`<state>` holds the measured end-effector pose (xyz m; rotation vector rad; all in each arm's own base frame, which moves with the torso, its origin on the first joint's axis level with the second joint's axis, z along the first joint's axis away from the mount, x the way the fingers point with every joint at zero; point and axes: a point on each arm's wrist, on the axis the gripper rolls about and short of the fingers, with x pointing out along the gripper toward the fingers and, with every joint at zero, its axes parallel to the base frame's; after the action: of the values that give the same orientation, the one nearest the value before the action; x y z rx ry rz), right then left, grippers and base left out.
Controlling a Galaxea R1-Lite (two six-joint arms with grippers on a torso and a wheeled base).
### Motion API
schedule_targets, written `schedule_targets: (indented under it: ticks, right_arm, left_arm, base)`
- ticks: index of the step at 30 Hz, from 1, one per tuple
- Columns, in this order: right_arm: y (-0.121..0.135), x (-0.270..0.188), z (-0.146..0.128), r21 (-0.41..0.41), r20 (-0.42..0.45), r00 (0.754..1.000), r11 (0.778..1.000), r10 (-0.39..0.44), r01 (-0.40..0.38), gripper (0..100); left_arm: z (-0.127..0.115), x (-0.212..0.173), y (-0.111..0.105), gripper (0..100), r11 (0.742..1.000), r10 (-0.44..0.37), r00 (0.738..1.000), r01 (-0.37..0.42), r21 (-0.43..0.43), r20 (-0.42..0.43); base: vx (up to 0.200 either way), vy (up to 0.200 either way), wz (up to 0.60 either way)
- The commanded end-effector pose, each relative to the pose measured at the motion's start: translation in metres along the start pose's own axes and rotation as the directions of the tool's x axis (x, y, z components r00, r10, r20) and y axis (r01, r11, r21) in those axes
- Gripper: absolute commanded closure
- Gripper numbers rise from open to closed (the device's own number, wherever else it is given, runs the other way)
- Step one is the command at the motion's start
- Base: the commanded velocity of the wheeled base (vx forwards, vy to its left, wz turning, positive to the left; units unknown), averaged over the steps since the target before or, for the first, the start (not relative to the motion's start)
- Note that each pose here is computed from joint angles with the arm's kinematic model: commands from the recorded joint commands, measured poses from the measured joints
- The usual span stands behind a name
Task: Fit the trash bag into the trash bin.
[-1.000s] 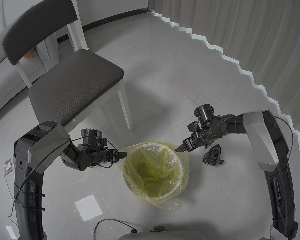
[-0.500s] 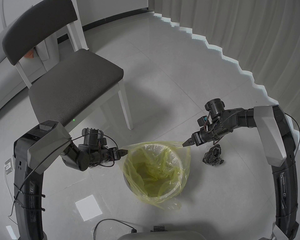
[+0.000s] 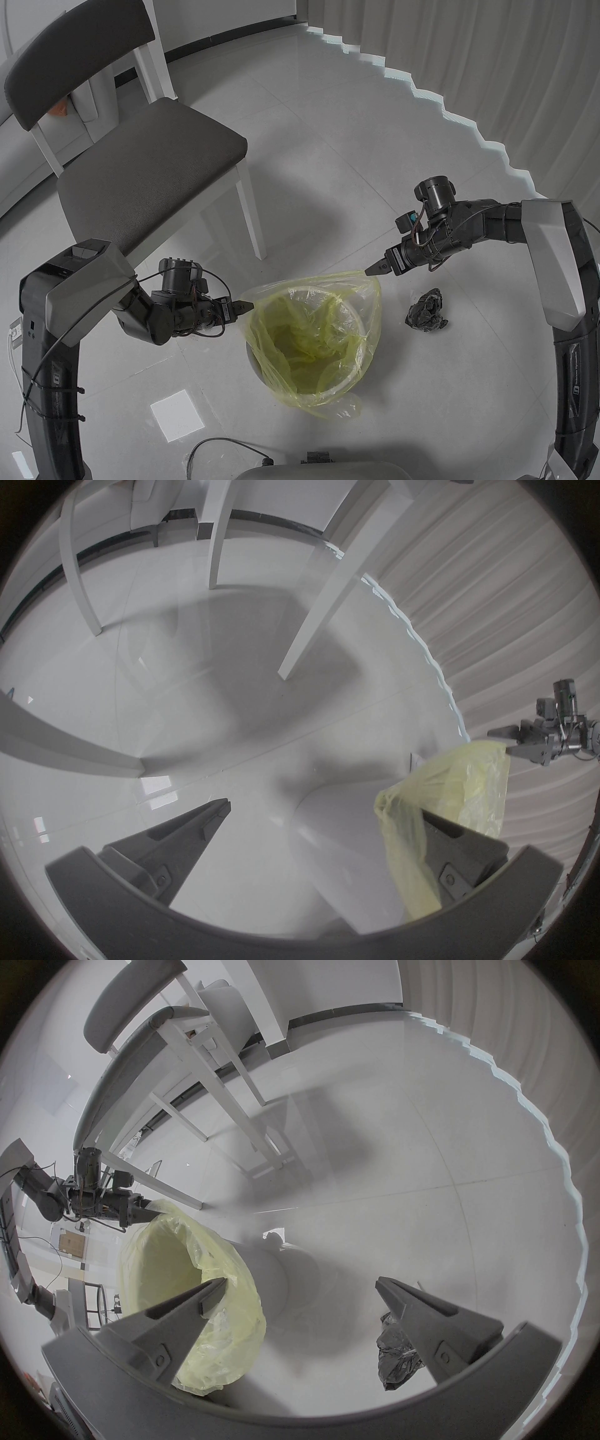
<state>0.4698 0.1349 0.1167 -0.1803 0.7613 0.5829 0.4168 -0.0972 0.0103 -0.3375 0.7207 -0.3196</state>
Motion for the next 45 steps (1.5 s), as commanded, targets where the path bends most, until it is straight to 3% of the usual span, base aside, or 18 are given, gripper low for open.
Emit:
schedule_targets:
  ticks: [1, 4, 11, 15, 18, 25, 33, 39, 41, 44, 45]
  right_arm:
    - [-0.002, 0.004, -0.005, 0.013, -0.022, 1.000, 1.000, 0.005, -0.005, 0]
    - [-0.004, 0.012, -0.019, 0.038, -0.073, 0.997, 0.999, 0.019, -0.016, 0]
    - [-0.005, 0.014, -0.019, 0.063, -0.069, 0.997, 0.998, 0.022, -0.018, 0]
    - [-0.004, 0.020, -0.027, 0.021, -0.089, 0.996, 0.999, 0.032, -0.031, 0]
    - [0.001, 0.014, -0.017, 0.098, -0.044, 0.997, 0.993, 0.067, -0.062, 0]
    - [0.000, -0.012, -0.012, 0.008, -0.030, 0.999, 0.999, 0.038, -0.038, 0]
    - [-0.009, -0.048, 0.004, -0.009, 0.042, 0.999, 1.000, -0.015, 0.015, 0]
    - [-0.014, -0.039, -0.010, -0.027, -0.009, 1.000, 1.000, -0.012, 0.012, 0]
    - [-0.008, -0.027, -0.018, -0.071, -0.046, 0.999, 0.997, 0.007, -0.010, 0]
    - [-0.003, -0.022, -0.019, -0.076, -0.054, 0.998, 0.997, 0.017, -0.021, 0]
    - [0.005, -0.010, -0.020, -0.081, -0.056, 0.998, 0.996, 0.030, -0.034, 0]
  left_arm:
    - [0.002, -0.012, -0.002, 0, 1.000, 0.001, 1.000, -0.001, -0.001, 0.012]
    - [0.006, -0.014, -0.004, 0, 1.000, -0.005, 1.000, 0.005, -0.012, 0.024]
    - [0.012, -0.026, -0.007, 0, 1.000, -0.010, 0.999, 0.011, -0.015, 0.049]
    - [0.009, -0.029, -0.006, 0, 1.000, -0.008, 0.999, 0.009, -0.014, 0.043]
    - [0.009, -0.033, -0.008, 0, 1.000, -0.009, 0.999, 0.010, -0.012, 0.042]
    - [0.006, -0.036, 0.002, 0, 0.999, 0.010, 0.999, -0.009, -0.034, 0.033]
    - [0.021, -0.050, -0.006, 0, 1.000, -0.012, 0.993, 0.015, -0.022, 0.121]
    - [0.016, -0.060, -0.009, 0, 1.000, -0.008, 0.994, 0.009, -0.007, 0.109]
    - [0.009, -0.060, -0.013, 0, 1.000, -0.014, 0.996, 0.013, 0.013, 0.087]
    - [0.005, -0.060, -0.017, 0, 1.000, -0.022, 0.997, 0.020, 0.024, 0.076]
    - [0.003, -0.063, -0.029, 0, 0.998, -0.045, 0.996, 0.041, 0.047, 0.073]
  base:
    - [0.000, 0.000, 0.00]
    - [0.000, 0.000, 0.00]
    - [0.000, 0.000, 0.00]
    - [0.000, 0.000, 0.00]
    - [0.000, 0.000, 0.00]
    - [0.000, 0.000, 0.00]
    - [0.000, 0.000, 0.00]
    - [0.000, 0.000, 0.00]
    - [0.000, 0.000, 0.00]
    - [0.000, 0.000, 0.00]
    - [0.000, 0.000, 0.00]
